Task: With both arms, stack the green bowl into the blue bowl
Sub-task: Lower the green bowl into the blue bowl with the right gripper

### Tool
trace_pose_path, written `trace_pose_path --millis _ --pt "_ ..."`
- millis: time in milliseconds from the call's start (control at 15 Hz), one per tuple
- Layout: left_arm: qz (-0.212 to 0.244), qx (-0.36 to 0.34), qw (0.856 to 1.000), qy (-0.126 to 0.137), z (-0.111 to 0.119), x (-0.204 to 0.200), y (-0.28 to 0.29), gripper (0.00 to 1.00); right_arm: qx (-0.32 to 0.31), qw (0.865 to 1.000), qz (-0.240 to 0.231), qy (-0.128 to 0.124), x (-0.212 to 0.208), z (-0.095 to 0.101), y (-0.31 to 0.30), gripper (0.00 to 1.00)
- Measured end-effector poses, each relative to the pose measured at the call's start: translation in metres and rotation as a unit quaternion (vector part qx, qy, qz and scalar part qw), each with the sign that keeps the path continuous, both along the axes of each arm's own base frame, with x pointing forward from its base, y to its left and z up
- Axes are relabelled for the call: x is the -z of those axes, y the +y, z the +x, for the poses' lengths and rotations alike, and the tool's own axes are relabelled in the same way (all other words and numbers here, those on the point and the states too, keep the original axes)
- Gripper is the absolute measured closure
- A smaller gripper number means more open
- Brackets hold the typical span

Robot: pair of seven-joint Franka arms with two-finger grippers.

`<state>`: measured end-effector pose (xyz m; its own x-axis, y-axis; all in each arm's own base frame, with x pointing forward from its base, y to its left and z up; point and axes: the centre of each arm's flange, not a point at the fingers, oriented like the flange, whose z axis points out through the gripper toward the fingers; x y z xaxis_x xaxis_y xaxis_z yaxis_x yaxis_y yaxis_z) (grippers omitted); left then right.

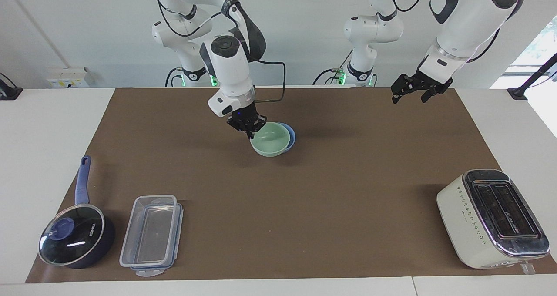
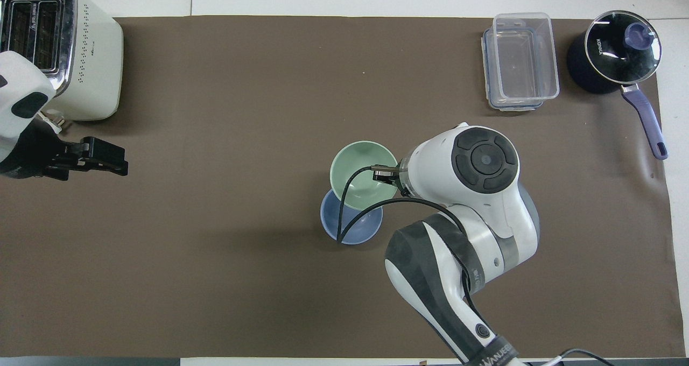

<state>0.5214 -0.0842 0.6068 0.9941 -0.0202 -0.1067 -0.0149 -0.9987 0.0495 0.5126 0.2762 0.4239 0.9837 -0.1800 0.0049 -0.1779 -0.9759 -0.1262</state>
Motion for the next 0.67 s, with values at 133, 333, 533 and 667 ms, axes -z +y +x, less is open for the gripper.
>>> trace_pose_path --millis 133,333,533,667 --pt "0.009 0.002 1.0 -0.001 -0.003 -0.014 0.001 0.0 0.003 1.0 0.003 0.025 0.002 -0.005 0.002 0.96" --pt "0.015 0.014 1.0 0.001 -0.005 -0.017 0.004 0.0 -0.005 0.999 -0.002 0.041 0.007 -0.015 0.008 0.96" --pt "0.013 0.031 0.999 0.005 -0.004 -0.006 0.015 0.0 -0.011 0.999 -0.004 0.042 0.014 -0.022 0.013 0.96" --pt "0.012 0.025 1.0 -0.004 0.001 -0.002 0.022 0.0 -0.017 0.999 -0.003 0.04 0.018 -0.026 0.019 0.96"
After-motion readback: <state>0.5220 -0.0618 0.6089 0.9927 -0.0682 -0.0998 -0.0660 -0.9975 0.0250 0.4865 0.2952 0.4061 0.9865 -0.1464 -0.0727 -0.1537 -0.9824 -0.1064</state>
